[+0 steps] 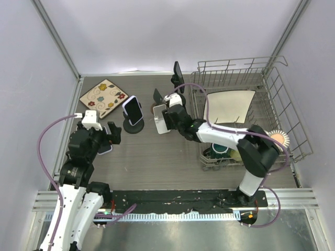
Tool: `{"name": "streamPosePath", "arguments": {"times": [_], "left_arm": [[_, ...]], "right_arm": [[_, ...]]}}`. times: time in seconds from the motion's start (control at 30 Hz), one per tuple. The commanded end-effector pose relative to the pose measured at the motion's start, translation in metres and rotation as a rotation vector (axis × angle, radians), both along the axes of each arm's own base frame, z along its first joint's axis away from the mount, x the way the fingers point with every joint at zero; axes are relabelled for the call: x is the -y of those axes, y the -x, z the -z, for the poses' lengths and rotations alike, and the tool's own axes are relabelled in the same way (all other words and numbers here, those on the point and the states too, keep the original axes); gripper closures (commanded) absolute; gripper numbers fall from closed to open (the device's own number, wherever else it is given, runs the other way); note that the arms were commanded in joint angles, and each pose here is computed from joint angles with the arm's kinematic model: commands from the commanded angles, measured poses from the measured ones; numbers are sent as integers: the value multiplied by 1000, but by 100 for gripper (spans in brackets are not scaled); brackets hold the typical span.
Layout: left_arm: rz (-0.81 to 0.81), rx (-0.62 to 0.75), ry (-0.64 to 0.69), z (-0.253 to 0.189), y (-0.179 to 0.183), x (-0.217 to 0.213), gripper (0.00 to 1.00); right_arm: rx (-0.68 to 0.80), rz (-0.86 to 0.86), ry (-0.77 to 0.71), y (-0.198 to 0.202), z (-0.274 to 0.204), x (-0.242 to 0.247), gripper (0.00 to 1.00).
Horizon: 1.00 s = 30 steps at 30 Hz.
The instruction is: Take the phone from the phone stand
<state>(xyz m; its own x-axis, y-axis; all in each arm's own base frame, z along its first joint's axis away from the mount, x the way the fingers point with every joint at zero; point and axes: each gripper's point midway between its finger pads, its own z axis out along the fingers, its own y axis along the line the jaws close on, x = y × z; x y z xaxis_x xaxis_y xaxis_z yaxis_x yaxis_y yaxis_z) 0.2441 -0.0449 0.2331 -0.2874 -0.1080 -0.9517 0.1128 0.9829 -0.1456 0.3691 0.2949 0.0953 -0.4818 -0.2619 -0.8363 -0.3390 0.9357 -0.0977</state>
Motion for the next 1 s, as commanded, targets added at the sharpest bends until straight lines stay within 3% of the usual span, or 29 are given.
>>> {"name": "streamPosePath", "arguments": {"times": [0.0,0.27,0.57,0.97], "left_arm": [[115,80,21,-25,-12,22,0],[238,16,26,-53,-57,49,0],[302,-110,-46,-36,-117,62,4],[436,-204,13,-8,-120,88,42]], "right_arm": [[54,-39,-137,19,-60,-1,34],[143,-79,-273,61,-129,34,12],[251,-79,-342,104,-172,86,11],[299,-38,-363,120,-182,115,11]]}}
